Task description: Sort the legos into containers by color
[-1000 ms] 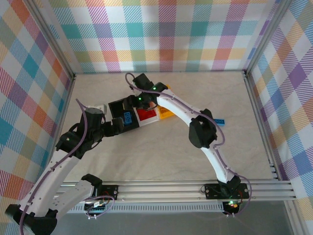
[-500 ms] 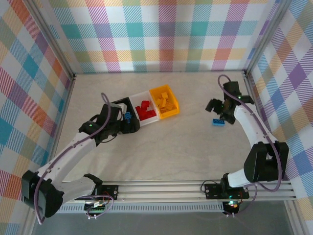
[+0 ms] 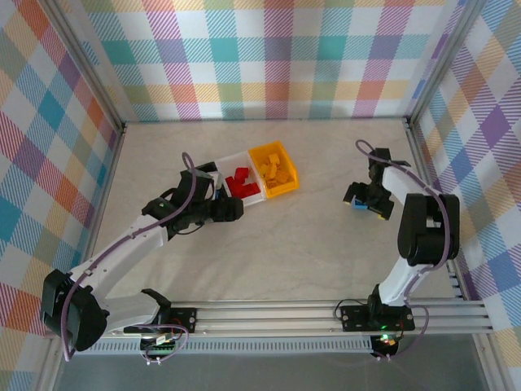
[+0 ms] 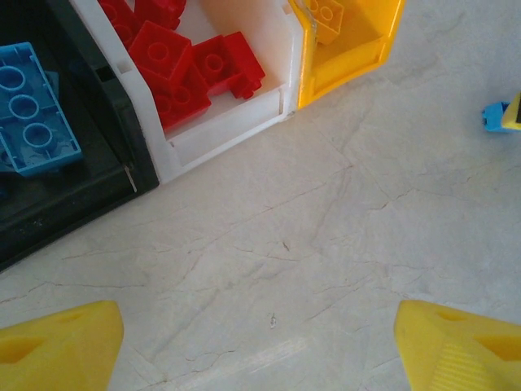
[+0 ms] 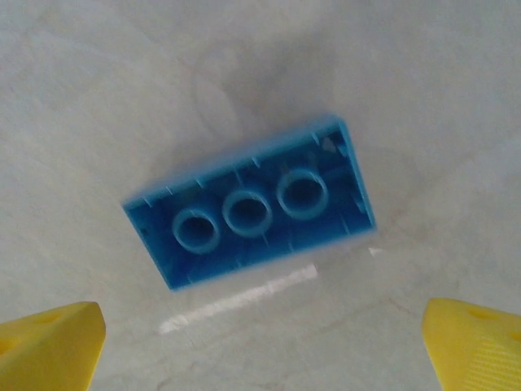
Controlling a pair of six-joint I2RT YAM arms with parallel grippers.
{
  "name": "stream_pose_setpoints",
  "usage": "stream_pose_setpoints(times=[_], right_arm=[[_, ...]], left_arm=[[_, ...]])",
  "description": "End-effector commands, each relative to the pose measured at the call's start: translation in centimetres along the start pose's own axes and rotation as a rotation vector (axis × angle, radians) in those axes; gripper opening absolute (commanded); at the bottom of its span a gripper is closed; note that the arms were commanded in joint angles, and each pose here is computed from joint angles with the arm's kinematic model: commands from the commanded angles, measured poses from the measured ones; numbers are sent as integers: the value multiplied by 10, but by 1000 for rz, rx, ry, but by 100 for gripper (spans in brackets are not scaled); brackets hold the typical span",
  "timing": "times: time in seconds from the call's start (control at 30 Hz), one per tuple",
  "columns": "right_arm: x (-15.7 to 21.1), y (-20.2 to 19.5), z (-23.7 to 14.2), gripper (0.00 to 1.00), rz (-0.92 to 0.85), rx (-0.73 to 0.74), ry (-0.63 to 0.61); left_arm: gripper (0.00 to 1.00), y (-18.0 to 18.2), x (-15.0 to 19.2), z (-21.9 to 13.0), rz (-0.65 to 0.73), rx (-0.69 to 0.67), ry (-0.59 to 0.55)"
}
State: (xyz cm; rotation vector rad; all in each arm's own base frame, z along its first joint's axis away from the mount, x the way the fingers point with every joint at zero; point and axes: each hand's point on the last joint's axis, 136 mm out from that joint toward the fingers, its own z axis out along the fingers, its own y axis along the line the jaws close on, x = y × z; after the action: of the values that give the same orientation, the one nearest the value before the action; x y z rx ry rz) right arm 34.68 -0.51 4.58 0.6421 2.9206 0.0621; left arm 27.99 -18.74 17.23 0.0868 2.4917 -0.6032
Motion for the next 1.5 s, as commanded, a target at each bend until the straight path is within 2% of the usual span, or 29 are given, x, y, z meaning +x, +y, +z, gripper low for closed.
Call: stream_pose_setpoints(times=[0.0, 0.23, 0.4, 0.5, 0.7, 0.8, 1.0, 1.17, 1.47], right_arm=[[-18, 8, -3, 100, -56, -14, -29], [-23, 10, 8, 98, -80, -7, -6], [-28, 15, 13, 92, -95, -25, -2], [-28, 16, 15, 86, -102, -28, 2], [-27, 15, 14, 65, -100, -23, -4], [-27, 16, 10, 58, -95, -35, -15], [-25, 27, -8, 57, -95, -100, -50], [-21, 48, -37, 57, -107, -193, -90], [9, 130, -108, 59, -242, -426, -148]], left_arm=[[87, -1, -6, -10, 3, -2, -30], [88, 2, -7, -12, -5, -12, -29], [88, 6, -6, -12, -8, -23, -28], [88, 8, -6, -13, -12, -31, -31], [88, 12, -3, -13, -23, -39, -32], [88, 13, -3, -14, -28, -43, -34], [88, 14, -3, -15, -29, -46, -36], [88, 13, -6, -19, -29, -44, -46], [88, 14, -13, -21, -35, -52, -54]])
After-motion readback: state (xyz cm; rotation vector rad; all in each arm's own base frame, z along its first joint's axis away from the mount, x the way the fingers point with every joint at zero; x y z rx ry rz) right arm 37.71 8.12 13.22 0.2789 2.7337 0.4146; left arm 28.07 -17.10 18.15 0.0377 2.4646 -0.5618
